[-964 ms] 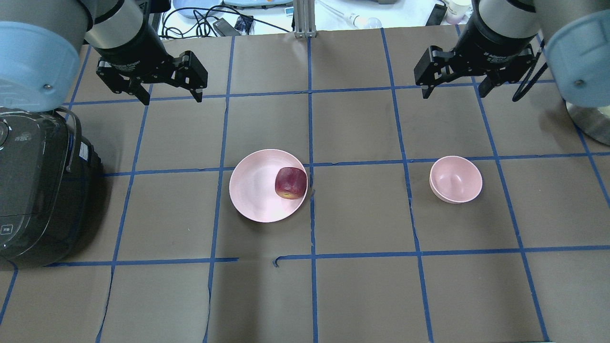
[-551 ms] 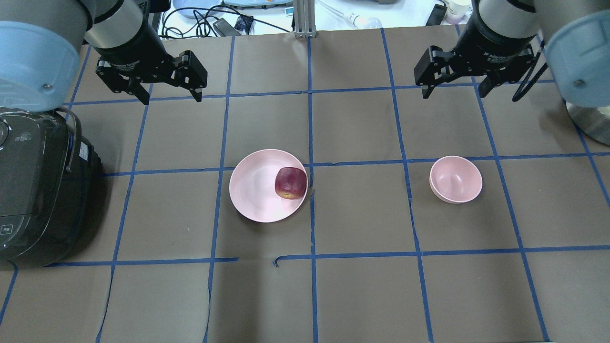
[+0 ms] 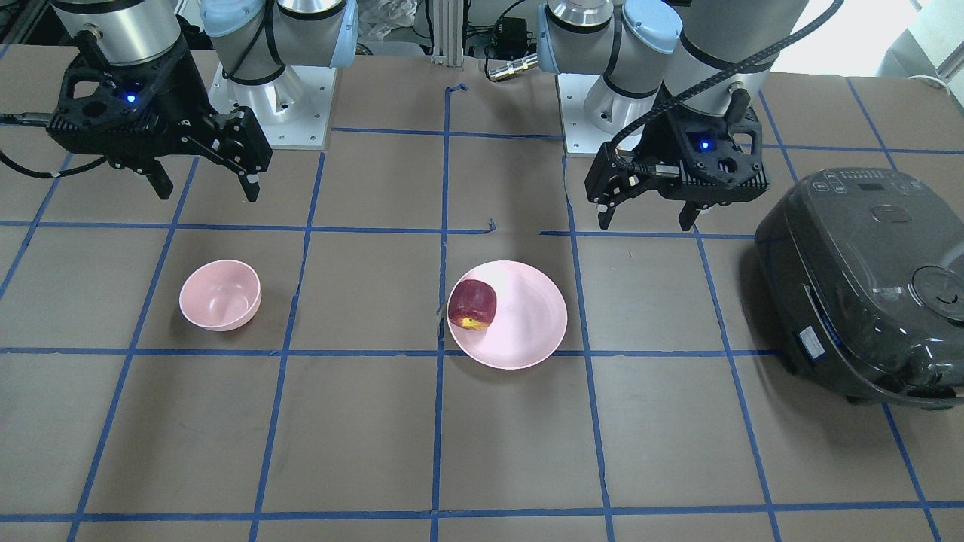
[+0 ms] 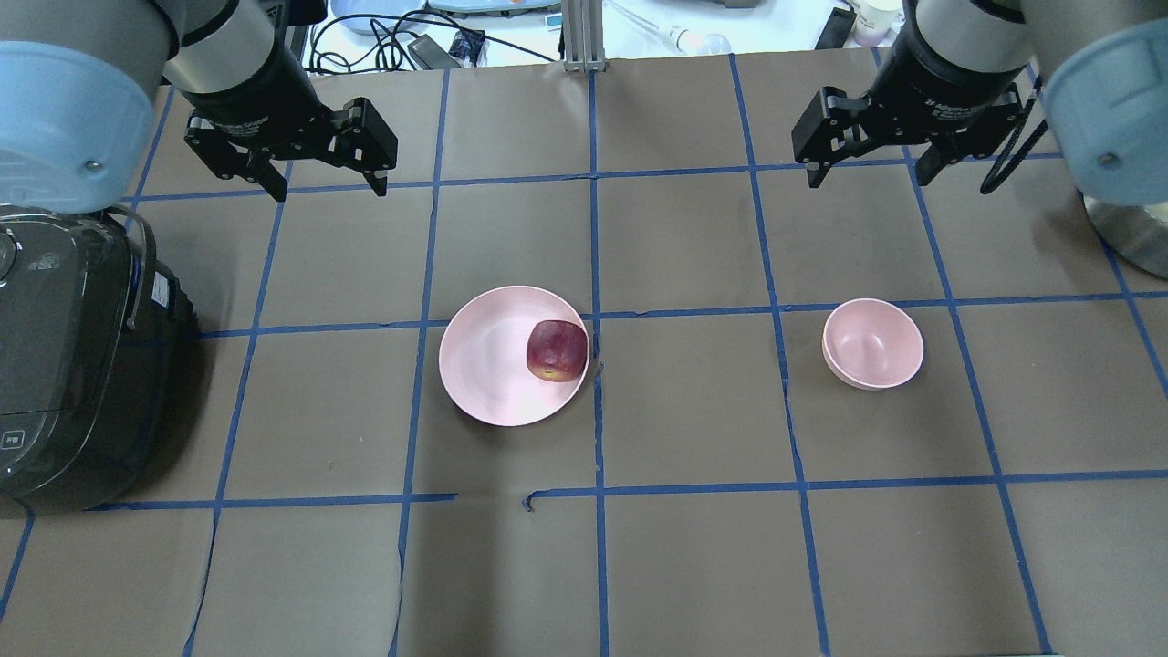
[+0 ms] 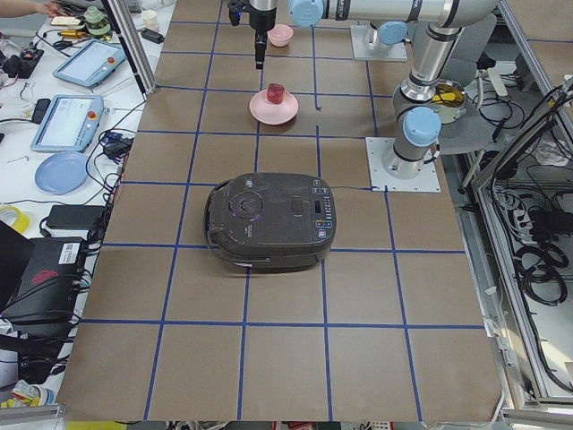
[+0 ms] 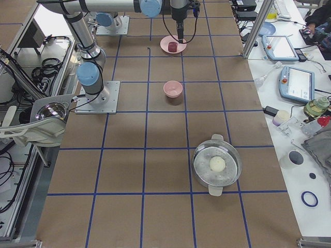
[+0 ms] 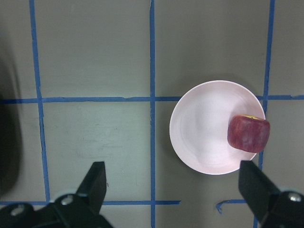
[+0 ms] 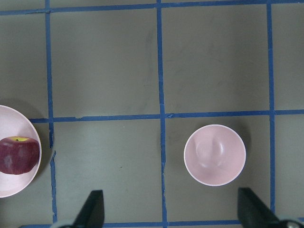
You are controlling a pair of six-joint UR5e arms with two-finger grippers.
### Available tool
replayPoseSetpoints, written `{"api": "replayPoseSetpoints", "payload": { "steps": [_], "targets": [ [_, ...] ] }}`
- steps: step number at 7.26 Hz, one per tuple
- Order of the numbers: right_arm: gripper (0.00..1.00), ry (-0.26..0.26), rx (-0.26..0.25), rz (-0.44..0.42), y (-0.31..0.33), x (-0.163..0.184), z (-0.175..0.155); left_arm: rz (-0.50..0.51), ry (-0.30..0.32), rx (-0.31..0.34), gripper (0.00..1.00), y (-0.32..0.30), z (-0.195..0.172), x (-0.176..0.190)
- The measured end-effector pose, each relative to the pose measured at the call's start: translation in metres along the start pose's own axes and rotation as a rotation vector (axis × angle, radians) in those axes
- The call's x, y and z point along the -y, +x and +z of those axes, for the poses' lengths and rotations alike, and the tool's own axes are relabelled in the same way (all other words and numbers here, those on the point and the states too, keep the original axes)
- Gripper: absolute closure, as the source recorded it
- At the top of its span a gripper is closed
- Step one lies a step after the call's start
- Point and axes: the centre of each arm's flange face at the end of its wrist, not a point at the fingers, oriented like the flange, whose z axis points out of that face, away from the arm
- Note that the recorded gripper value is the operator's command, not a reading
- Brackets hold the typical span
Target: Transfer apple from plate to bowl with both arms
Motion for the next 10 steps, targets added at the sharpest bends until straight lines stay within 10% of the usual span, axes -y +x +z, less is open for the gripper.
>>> {"api": "replayPoseSetpoints", "payload": {
  "steps": [7,10],
  "targets": [
    [0.00,0.001,0.001,0.000,0.000,0.000,0.000,-0.007,-0.014,0.000,0.00,0.003,0.019,-0.001],
    [0.00,0.000,0.001,0.000,0.000,0.000,0.000,0.044,0.098,-0.025,0.00,0.053,0.072,0.004]
  ]
}}
